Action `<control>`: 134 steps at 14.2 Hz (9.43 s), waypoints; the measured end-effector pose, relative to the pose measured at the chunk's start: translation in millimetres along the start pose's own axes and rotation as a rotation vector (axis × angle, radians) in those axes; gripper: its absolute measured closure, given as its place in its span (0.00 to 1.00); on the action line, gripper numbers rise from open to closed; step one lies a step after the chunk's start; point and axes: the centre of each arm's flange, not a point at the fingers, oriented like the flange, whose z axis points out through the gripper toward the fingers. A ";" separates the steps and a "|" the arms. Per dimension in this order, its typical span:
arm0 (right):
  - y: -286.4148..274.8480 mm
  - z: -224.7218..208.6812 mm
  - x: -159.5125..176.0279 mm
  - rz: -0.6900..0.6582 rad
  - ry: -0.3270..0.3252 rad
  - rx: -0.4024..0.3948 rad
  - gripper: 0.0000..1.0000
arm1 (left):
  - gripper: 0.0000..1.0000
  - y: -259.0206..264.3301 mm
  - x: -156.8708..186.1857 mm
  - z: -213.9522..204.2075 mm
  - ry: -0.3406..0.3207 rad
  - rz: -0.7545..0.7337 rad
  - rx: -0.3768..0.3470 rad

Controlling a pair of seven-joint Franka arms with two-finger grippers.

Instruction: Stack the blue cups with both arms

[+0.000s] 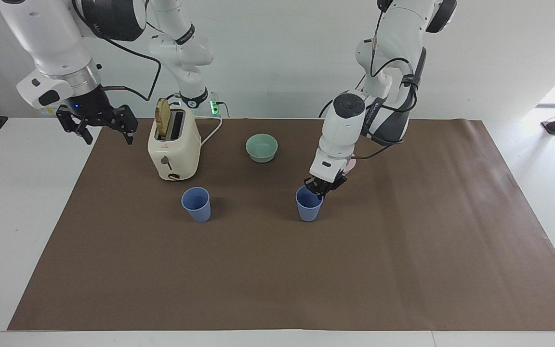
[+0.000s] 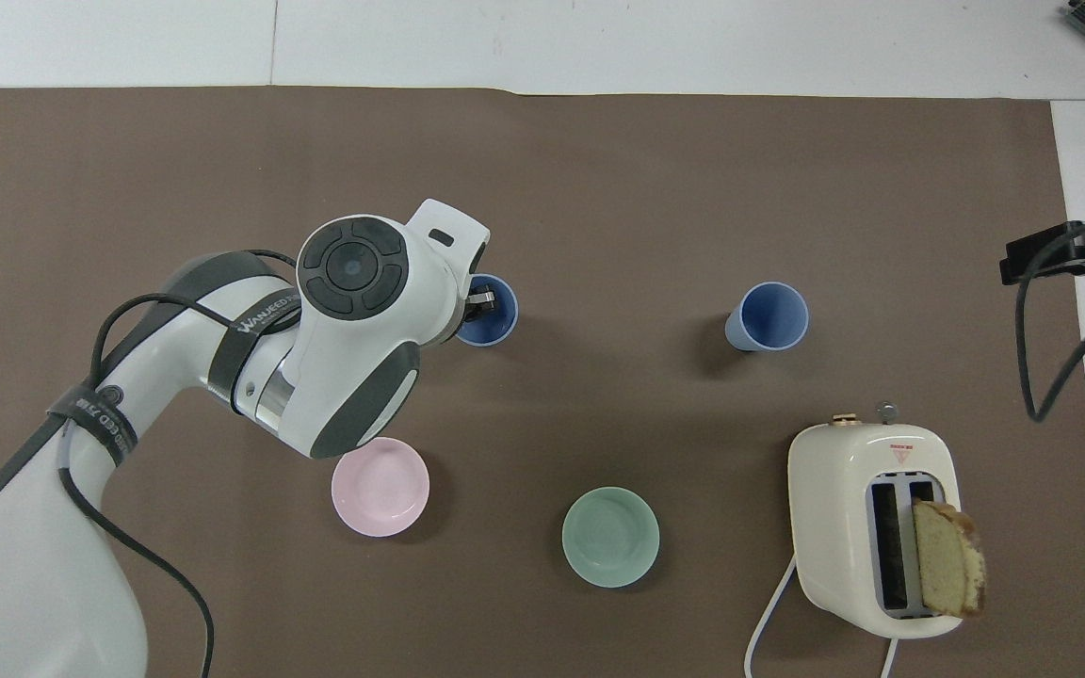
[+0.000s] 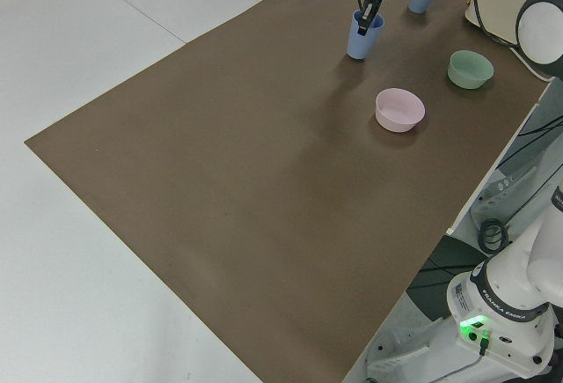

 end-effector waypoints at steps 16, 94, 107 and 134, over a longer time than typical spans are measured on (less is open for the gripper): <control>-0.1 3.4 -1.1 0.000 -0.009 0.001 0.00 | 0.00 -79.7 54.1 -64.7 0.071 0.057 0.089; -435.9 135.0 15.7 0.209 -0.014 0.220 0.96 | 0.00 -278.5 43.6 -306.5 -0.066 0.242 0.066; -439.9 173.4 15.4 0.212 -0.031 0.209 0.96 | 0.00 -289.6 45.8 -306.7 -0.073 0.225 0.066; -210.0 83.9 68.8 0.184 0.026 0.094 0.00 | 0.00 -289.7 45.7 -306.7 -0.074 0.225 0.066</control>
